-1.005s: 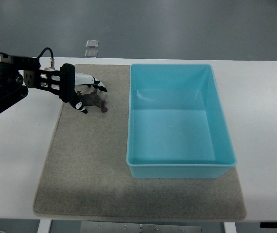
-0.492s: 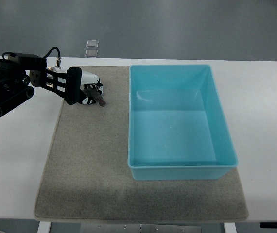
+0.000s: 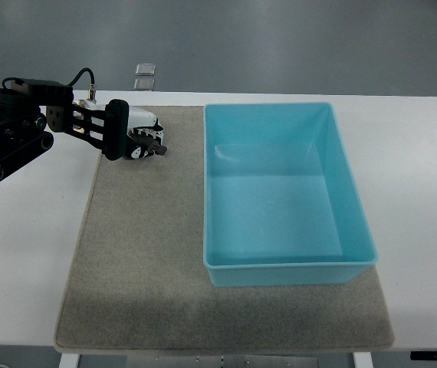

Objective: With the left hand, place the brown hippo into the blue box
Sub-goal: 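Lift the hippo off the mat with the left hand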

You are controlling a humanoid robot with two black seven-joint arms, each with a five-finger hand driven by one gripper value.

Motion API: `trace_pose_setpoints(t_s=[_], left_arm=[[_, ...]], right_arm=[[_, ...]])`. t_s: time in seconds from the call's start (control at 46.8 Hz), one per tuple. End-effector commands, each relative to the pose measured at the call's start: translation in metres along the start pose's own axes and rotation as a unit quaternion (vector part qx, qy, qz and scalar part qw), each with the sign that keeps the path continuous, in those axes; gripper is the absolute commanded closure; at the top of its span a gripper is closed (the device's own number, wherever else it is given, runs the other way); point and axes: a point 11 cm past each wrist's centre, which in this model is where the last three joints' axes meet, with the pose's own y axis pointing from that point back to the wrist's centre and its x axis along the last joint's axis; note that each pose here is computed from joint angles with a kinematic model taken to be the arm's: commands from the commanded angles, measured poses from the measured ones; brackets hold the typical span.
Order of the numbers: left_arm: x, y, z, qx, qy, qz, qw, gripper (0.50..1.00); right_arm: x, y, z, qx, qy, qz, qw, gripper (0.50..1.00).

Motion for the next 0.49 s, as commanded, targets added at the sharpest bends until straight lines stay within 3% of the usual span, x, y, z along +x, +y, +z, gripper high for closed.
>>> trace_pose_setpoints(t_s=[0.0,0.47], left_arm=[[0.006,0.001,0.002,-0.001,-0.004,0.004,1.000,1.000],[0.016,0.002,0.004,-0.001,-0.012,0.009,1.000,1.000]], right_arm=[[0.000,0.000,0.000,0.000,0.000,0.000,1.000,0.564],[0.000,0.000,0.000,0.000,0.000,0.000,1.000,0.564]])
